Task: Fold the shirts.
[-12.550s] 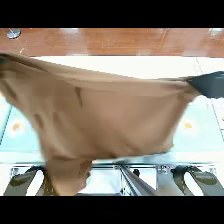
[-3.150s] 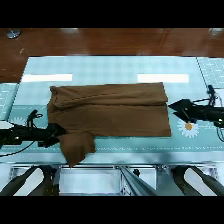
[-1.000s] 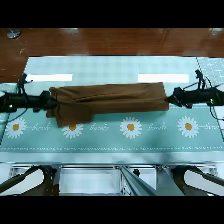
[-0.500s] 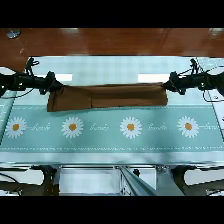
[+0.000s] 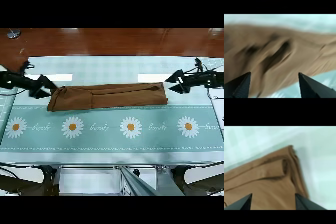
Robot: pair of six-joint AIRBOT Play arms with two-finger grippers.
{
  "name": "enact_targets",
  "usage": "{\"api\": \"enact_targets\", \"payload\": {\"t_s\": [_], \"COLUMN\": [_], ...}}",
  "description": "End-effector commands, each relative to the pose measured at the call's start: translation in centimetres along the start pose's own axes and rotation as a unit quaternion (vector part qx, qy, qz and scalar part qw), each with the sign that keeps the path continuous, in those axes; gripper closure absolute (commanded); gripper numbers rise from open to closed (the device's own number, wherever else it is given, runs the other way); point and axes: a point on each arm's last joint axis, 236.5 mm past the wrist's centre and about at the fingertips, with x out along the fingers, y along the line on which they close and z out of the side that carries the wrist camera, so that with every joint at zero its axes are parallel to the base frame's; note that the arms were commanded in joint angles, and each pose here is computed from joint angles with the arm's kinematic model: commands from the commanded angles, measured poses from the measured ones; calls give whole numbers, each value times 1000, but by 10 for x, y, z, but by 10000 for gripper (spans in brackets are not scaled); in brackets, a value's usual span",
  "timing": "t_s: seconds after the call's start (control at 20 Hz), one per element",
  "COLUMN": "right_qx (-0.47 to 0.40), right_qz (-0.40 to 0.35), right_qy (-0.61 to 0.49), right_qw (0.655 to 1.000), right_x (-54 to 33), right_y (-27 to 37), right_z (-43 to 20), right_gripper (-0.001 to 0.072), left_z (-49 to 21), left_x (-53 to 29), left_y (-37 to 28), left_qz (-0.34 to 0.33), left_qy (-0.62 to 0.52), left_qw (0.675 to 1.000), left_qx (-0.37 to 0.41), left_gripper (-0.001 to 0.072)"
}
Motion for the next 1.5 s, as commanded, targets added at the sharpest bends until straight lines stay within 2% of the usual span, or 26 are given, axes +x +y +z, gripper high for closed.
{"api": "enact_targets", "payload": {"t_s": [0.0, 0.1, 0.25, 0.35, 0.6, 0.65, 0.7, 0.75, 0.8, 0.85, 0.9, 1.0, 1.1, 1.45], "right_qx": [31, 37, 43, 41, 28, 18, 6, -21, -40, -51, -64, -91, -122, -168], "right_qz": [-67, -90, -82, -72, -32, -31, -28, -21, -15, -21, -46, -115, -138, -134], "right_qy": [44, 49, 71, 84, 88, 89, 98, 112, 121, 120, 112, 87, 66, -2], "right_qw": [996, 994, 993, 993, 995, 995, 995, 993, 992, 991, 991, 985, 981, 977], "right_x": [-22, -15, 6, 24, 65, 68, 68, 65, 58, 50, 37, 4, -26, -95], "right_y": [-49, -62, -59, -51, -12, -5, 3, 12, 19, 23, 20, 10, 16, 34], "right_z": [-18, -23, -31, -36, -41, -42, -45, -49, -52, -53, -51, -49, -62, -176], "right_gripper": [96, 96, 96, 96, 105, 165, 286, 561, 677, 678, 678, 678, 678, 677], "left_z": [-31, -31, -51, -74, -112, -113, -112, -110, -108, -108, -110, -119, -136, -192], "left_x": [-45, -55, -60, -54, -18, -10, -3, 2, 6, 10, 13, 21, 34, 116], "left_y": [37, 21, -24, -49, -107, -116, -125, -137, -148, -157, -165, -180, -195, -250], "left_qz": [41, 21, -22, -41, -73, -77, -80, -89, -97, -104, -110, -121, -126, -128], "left_qy": [10, -71, -167, -179, -128, -126, -129, -136, -146, -152, -154, -147, -128, -52], "left_qw": [999, 997, 984, 980, 979, 977, 976, 973, 970, 968, 966, 962, 959, 946], "left_qx": [-9, 4, 50, 70, 143, 151, 159, 164, 167, 170, 174, 194, 219, 293], "left_gripper": [8, 8, 8, 8, 8, 8, 8, 9, 41, 310, 661, 687, 687, 688]}}
